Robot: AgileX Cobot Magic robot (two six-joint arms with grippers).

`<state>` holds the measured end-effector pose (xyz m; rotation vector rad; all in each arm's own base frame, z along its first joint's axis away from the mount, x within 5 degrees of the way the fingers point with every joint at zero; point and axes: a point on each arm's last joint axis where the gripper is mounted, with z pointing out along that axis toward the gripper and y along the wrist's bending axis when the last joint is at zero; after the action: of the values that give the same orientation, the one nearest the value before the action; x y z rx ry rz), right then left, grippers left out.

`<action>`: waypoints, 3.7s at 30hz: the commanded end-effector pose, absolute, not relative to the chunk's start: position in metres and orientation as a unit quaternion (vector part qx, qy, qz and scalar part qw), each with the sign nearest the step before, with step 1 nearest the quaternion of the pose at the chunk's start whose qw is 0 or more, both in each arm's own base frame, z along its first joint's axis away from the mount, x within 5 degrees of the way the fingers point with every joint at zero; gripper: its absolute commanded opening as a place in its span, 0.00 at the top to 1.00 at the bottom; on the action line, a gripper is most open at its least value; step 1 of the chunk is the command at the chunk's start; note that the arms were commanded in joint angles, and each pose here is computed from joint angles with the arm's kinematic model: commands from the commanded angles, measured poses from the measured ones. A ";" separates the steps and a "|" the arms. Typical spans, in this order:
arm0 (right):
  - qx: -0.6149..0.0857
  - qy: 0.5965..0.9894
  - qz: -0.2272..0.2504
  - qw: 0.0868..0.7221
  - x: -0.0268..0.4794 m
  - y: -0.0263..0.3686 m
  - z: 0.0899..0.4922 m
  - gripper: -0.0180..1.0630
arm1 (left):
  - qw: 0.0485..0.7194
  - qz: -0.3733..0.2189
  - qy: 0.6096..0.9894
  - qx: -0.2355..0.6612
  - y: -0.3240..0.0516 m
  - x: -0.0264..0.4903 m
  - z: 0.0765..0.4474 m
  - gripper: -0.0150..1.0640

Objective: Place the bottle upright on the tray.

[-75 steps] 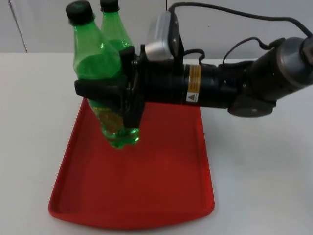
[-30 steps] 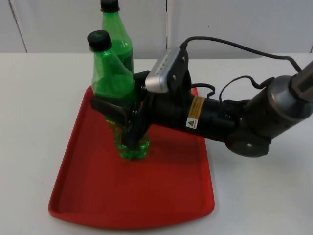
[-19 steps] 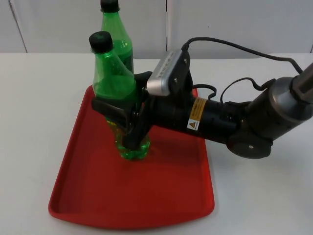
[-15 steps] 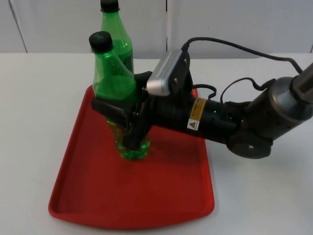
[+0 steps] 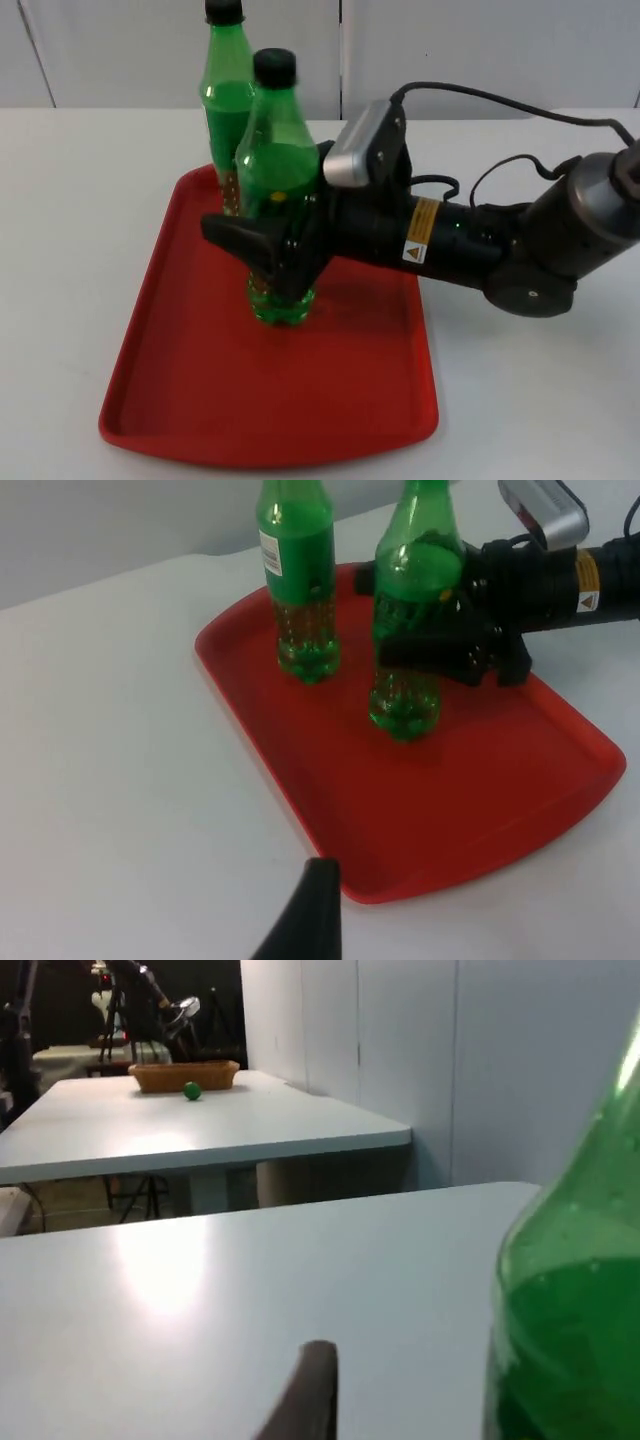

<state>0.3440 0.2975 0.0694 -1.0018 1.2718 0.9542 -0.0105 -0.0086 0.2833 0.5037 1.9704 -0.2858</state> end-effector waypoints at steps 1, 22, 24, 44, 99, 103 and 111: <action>-0.452 0.538 0.417 0.577 0.340 0.297 0.068 0.17 | 0.517 -0.120 0.821 0.208 -0.009 -0.010 0.282 0.18; -0.461 0.557 0.424 0.546 0.356 0.266 0.063 0.15 | 0.516 -0.120 0.822 0.209 -0.009 -0.010 0.281 0.18; -0.476 0.552 0.428 0.535 0.354 0.265 0.061 0.15 | 0.516 -0.120 0.822 0.209 -0.009 -0.010 0.281 0.18; -0.515 0.614 0.391 0.452 0.353 0.263 0.055 0.02 | 0.515 -0.120 0.823 0.209 -0.008 -0.010 0.281 0.18; -0.163 0.795 0.141 0.567 0.354 0.088 0.327 0.01 | 0.515 -0.119 0.823 0.209 -0.008 -0.010 0.281 0.18; -0.103 0.821 0.126 0.547 0.356 0.050 0.308 0.01 | 0.515 -0.119 0.823 0.209 -0.008 -0.010 0.281 0.18; -0.096 0.834 0.319 0.439 0.332 0.048 0.287 0.01 | 0.515 -0.119 0.823 0.209 -0.008 -0.010 0.281 0.18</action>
<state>0.3418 0.0387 0.2830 -0.1759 2.0697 0.6324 -0.0105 -0.0083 0.2830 0.5045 1.9733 -0.2815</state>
